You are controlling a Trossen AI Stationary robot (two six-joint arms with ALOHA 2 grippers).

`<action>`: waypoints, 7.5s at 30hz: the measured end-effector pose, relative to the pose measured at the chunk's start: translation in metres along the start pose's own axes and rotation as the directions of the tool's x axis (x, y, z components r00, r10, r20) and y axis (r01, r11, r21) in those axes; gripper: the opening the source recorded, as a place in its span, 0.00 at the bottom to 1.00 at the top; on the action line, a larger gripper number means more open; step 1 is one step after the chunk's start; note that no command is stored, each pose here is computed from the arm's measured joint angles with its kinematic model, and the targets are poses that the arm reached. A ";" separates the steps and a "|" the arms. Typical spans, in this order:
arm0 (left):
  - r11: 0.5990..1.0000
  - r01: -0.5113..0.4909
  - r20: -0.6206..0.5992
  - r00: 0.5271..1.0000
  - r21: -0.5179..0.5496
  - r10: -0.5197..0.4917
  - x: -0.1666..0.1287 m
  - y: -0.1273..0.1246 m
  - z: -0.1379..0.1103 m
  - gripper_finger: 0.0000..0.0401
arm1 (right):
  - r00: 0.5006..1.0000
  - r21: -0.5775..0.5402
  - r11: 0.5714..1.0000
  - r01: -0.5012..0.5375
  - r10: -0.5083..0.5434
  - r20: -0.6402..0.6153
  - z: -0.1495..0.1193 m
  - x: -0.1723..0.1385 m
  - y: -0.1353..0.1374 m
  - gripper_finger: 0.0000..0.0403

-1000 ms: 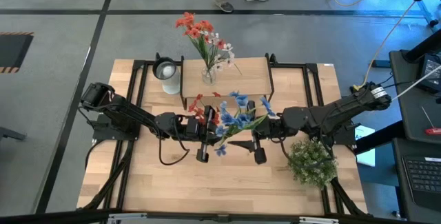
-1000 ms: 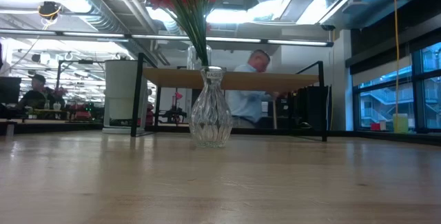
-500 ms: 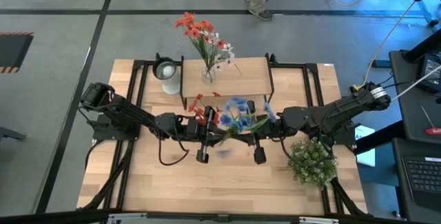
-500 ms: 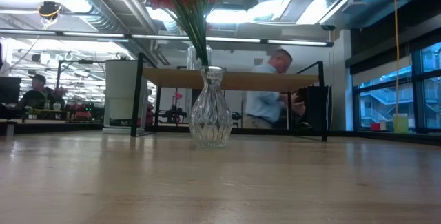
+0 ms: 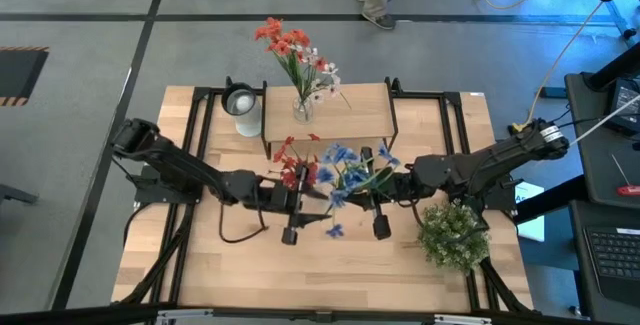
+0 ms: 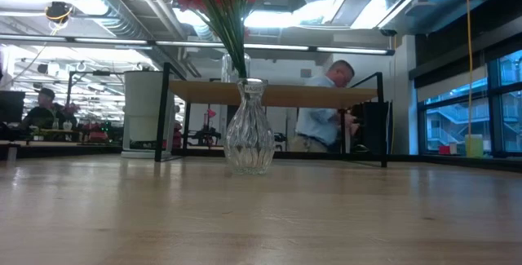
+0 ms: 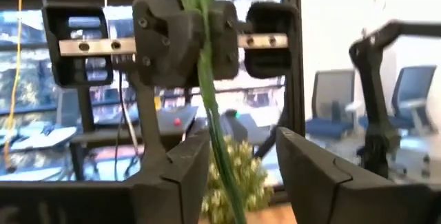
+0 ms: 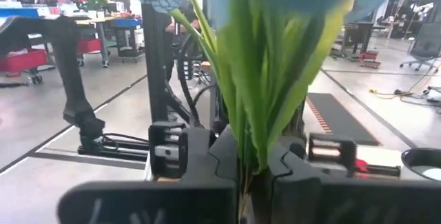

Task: Pick and place flowers into a vace then onto a shelf
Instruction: Put the blue flowers into the transparent vase, then put the transparent vase with flowers on the shelf

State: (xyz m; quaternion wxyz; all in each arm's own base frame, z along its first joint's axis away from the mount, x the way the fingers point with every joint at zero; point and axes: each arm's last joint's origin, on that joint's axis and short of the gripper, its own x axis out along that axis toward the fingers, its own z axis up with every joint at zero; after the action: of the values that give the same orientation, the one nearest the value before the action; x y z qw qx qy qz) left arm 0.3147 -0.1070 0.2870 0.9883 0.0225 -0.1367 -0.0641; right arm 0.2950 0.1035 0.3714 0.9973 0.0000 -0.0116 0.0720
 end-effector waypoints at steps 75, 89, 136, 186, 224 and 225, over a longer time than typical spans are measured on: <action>0.982 -0.173 -0.396 0.898 0.078 0.190 -0.097 -0.059 0.060 0.18 | 0.808 -0.228 0.935 0.270 -0.349 -0.474 -0.139 0.066 -0.032 0.10; 0.982 -0.173 -0.396 0.898 0.077 0.190 -0.097 -0.059 0.060 0.18 | 0.811 -0.219 0.941 0.258 -0.334 -0.480 -0.139 0.066 -0.031 0.33; 0.981 -0.172 -0.396 0.898 0.088 0.193 -0.097 -0.059 0.060 0.17 | 0.670 -0.105 0.957 0.272 -0.266 -0.693 -0.139 0.046 -0.013 0.66; 0.981 -0.172 -0.401 0.895 0.094 0.195 -0.097 -0.059 0.059 0.17 | 0.690 -0.013 0.912 0.409 -0.318 -0.650 -0.195 0.056 -0.038 0.41; 0.979 -0.181 -0.400 0.893 0.095 0.204 -0.097 -0.058 0.060 0.15 | 0.595 -0.073 0.754 0.652 -0.570 -0.567 -0.008 -0.055 -0.187 0.38; 0.979 -0.181 -0.400 0.893 0.095 0.204 -0.097 -0.058 0.060 0.15 | 0.579 -0.084 0.747 0.659 -0.576 -0.577 -0.011 -0.054 -0.192 0.38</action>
State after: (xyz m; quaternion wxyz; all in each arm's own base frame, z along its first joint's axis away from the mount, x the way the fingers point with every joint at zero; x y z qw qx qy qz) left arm 0.1986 -0.1535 0.3146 0.9954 0.0490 0.0690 0.0442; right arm 0.2695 -0.0941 0.3590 0.9120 0.0522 0.2922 -0.2832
